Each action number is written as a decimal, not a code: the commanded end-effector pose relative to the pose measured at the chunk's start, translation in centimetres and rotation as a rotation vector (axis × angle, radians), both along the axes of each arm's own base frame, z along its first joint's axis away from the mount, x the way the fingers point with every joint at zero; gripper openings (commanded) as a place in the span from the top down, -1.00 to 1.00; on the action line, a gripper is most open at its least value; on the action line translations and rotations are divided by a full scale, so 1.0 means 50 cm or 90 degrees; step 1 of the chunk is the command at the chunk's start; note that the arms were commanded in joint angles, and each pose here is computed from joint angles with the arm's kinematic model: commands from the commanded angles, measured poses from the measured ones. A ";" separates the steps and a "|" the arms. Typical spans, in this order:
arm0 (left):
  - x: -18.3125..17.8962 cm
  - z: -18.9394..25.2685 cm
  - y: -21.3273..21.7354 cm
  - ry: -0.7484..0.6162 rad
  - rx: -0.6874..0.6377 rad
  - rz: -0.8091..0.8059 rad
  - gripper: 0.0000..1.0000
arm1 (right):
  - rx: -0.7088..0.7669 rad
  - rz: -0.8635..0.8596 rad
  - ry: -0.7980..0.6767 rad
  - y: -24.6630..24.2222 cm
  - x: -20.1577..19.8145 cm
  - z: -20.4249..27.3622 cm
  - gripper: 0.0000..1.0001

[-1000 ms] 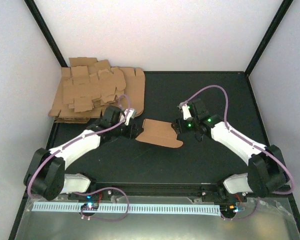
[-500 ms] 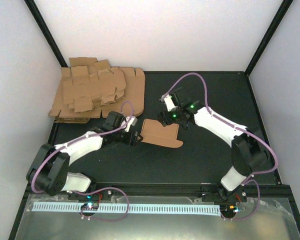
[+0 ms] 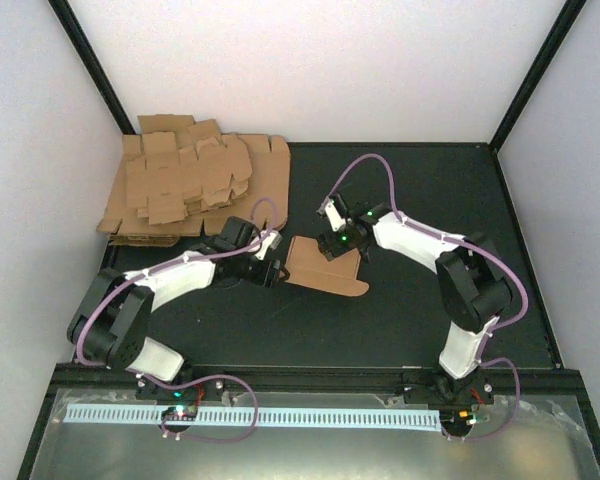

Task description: Fold the paper box

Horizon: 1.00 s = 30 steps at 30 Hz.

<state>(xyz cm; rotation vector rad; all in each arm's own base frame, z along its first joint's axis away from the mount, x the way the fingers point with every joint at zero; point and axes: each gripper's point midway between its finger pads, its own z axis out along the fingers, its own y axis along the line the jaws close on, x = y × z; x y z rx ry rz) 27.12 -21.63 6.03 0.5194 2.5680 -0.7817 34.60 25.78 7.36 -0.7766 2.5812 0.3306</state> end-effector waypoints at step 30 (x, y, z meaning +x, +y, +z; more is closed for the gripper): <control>0.023 0.042 -0.072 0.013 0.010 -0.080 -0.27 | -0.013 -0.132 0.011 -0.095 -0.072 -0.044 -0.62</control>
